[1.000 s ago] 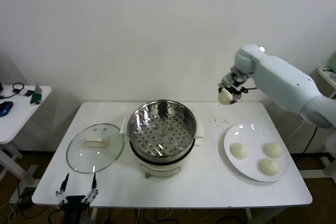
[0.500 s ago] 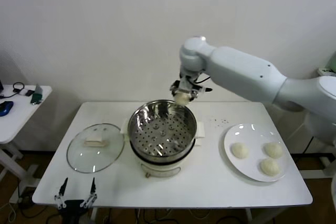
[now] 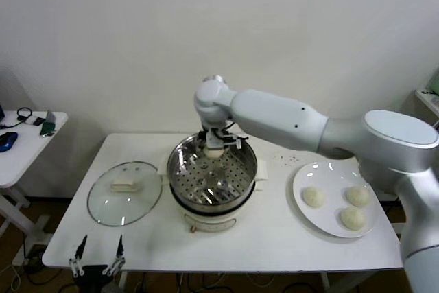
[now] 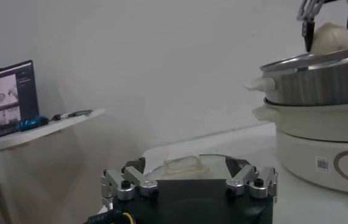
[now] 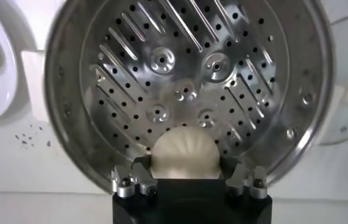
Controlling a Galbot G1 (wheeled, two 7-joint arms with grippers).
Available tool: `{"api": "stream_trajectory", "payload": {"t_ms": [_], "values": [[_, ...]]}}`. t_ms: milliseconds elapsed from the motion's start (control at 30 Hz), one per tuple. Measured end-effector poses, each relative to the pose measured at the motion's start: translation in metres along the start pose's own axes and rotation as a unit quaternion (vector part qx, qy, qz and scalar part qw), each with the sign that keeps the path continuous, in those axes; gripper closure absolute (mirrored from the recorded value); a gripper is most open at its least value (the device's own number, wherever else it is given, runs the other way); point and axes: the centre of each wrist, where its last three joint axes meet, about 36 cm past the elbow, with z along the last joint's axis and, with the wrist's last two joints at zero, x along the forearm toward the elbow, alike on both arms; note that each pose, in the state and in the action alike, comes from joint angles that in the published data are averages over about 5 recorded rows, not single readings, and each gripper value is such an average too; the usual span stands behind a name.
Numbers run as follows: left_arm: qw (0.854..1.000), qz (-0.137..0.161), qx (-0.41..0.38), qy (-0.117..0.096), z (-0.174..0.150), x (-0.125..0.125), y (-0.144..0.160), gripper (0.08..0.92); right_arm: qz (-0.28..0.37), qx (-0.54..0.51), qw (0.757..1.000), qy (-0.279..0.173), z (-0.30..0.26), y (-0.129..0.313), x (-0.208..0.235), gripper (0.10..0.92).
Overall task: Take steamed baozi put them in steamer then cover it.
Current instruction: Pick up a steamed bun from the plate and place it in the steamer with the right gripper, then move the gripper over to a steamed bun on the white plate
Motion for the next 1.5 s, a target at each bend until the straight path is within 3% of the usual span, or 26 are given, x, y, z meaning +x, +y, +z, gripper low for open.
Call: {"api": "stream_trajectory", "payload": {"t_ms": [233, 567, 867, 1100, 1300, 1500], "values": [[1.000, -0.002, 0.001, 0.001, 0.001, 0.000, 0.002, 0.177, -0.013, 0.006, 1.000, 0.000, -0.005, -0.006, -0.023, 0.279], [1.000, -0.004, 0.002, 0.002, 0.002, -0.001, 0.004, 0.177, -0.023, 0.009, 1.000, -0.001, -0.007, -0.008, -0.033, 0.200], [1.000, -0.004, 0.000, 0.003, 0.001, 0.000, 0.004, 0.177, -0.021, -0.009, 1.000, -0.008, 0.004, 0.006, -0.009, 0.200], [1.000, -0.002, -0.001, 0.001, -0.002, 0.000, 0.003, 0.177, -0.018, -0.087, 0.996, -0.028, 0.032, 0.050, 0.028, 0.200], [1.000, -0.001, 0.000, -0.003, -0.004, -0.002, 0.001, 0.177, 0.010, -0.223, 0.972, -0.072, 0.054, 0.113, 0.054, 0.200], [1.000, 0.000, 0.000, -0.004, -0.007, -0.001, 0.000, 0.177, 0.043, -0.382, 0.918, -0.093, 0.052, 0.184, 0.061, 0.200]]}}
